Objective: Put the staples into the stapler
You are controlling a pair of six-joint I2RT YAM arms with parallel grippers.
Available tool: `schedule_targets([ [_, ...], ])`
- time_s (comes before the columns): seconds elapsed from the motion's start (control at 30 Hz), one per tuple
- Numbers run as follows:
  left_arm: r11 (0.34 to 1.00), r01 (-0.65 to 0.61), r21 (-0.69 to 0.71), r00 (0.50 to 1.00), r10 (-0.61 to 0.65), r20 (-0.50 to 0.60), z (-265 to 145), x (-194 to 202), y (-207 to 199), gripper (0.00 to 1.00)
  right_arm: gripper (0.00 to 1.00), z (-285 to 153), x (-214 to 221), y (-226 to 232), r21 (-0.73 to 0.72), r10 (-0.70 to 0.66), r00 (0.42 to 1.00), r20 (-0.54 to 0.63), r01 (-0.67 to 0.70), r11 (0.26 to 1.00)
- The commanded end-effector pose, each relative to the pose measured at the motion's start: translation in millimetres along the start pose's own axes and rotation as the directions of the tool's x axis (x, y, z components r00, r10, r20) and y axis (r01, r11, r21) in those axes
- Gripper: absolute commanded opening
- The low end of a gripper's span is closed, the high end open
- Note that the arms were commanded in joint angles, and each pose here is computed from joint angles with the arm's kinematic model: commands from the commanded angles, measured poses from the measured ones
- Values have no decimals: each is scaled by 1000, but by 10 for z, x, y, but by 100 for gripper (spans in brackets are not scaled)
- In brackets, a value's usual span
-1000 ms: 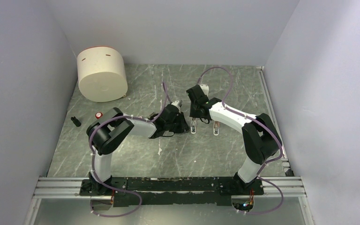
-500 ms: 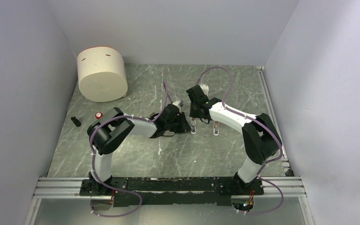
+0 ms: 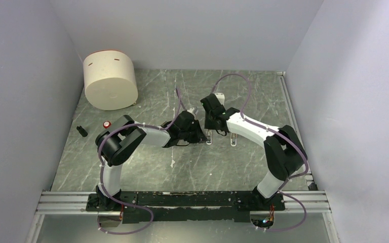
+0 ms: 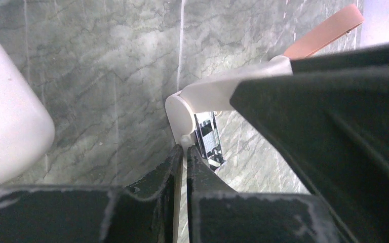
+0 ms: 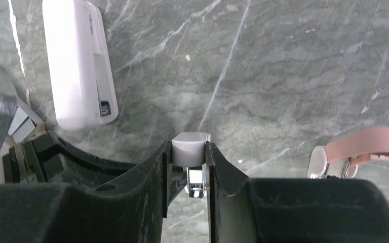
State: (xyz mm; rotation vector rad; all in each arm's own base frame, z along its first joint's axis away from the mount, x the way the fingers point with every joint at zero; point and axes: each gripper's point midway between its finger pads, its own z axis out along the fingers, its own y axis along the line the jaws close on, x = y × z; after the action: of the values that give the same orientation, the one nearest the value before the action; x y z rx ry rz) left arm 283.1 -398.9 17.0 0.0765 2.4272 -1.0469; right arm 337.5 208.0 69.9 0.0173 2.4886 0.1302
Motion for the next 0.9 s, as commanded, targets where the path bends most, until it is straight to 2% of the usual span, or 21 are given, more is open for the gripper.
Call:
schedule_targets([
  [0.0, 991, 1, -136, 994, -16, -105, 74, 358, 386, 10, 22, -143, 329, 35, -18, -10, 996, -89, 8, 1000],
  [0.37, 986, 3, -166, 994, -21, -108, 60, 401, 478, 5, 20, -262, 525, -87, 10, -25, 991, -130, 26, 1000],
  [0.8, 992, 3, -126, 996, -15, -93, 20, 350, 375, 5, 19, -104, 752, -114, 43, -45, 986, -160, 52, 998],
  [0.87, 995, -3, -103, 996, -6, -86, -3, 315, 308, 8, 19, -57, 778, -124, 52, -49, 985, -164, 58, 997],
])
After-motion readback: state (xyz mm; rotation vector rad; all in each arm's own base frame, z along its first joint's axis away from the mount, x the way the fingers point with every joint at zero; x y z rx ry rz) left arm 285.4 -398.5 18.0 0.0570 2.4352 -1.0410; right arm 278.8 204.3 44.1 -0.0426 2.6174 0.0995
